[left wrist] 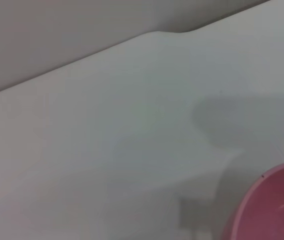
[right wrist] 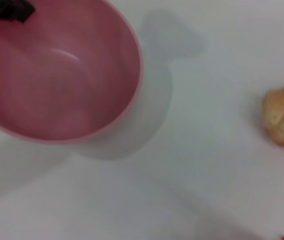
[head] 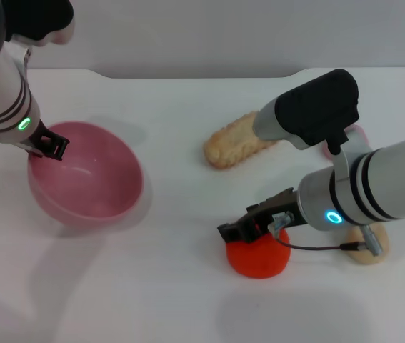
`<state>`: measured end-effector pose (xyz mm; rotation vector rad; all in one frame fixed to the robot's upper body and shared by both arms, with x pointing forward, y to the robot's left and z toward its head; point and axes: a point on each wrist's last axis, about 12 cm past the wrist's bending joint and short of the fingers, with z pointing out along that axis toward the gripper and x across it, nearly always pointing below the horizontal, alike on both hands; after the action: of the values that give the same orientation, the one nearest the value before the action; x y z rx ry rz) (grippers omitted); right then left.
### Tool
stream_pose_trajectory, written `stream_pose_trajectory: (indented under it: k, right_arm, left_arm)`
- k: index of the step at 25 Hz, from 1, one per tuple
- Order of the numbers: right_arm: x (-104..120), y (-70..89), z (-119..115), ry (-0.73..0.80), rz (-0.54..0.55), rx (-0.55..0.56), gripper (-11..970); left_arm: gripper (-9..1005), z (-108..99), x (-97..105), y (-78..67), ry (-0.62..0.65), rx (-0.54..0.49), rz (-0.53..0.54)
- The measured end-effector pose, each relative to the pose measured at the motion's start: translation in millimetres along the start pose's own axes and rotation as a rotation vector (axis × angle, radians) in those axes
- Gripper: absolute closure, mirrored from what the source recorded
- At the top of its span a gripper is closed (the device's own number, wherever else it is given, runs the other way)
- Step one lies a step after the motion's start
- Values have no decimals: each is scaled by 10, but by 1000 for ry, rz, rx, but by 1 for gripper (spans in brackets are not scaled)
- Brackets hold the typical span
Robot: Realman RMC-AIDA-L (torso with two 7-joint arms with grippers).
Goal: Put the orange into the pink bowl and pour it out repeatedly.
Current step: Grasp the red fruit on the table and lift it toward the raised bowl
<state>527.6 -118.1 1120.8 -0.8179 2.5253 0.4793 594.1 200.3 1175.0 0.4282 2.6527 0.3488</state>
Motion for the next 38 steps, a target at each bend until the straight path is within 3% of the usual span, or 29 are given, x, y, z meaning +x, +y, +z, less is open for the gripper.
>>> stream_pose_trajectory:
  k: [5, 26, 35, 38]
  right_arm:
    - [28, -45, -2, 19, 15, 47, 333]
    - [56, -130, 114, 43, -32, 86, 514]
    - [-85, -73, -46, -41, -64, 89, 874]
    - [-199, -45, -184, -97, -82, 98, 898]
  left_arm:
    - [953, 7, -12, -9, 2, 0, 3]
    - [953, -5, -43, -18, 3, -4, 10]
    - [953, 0, -38, -34, 1, -3, 20]
    - [953, 3, -34, -53, 0, -1, 27]
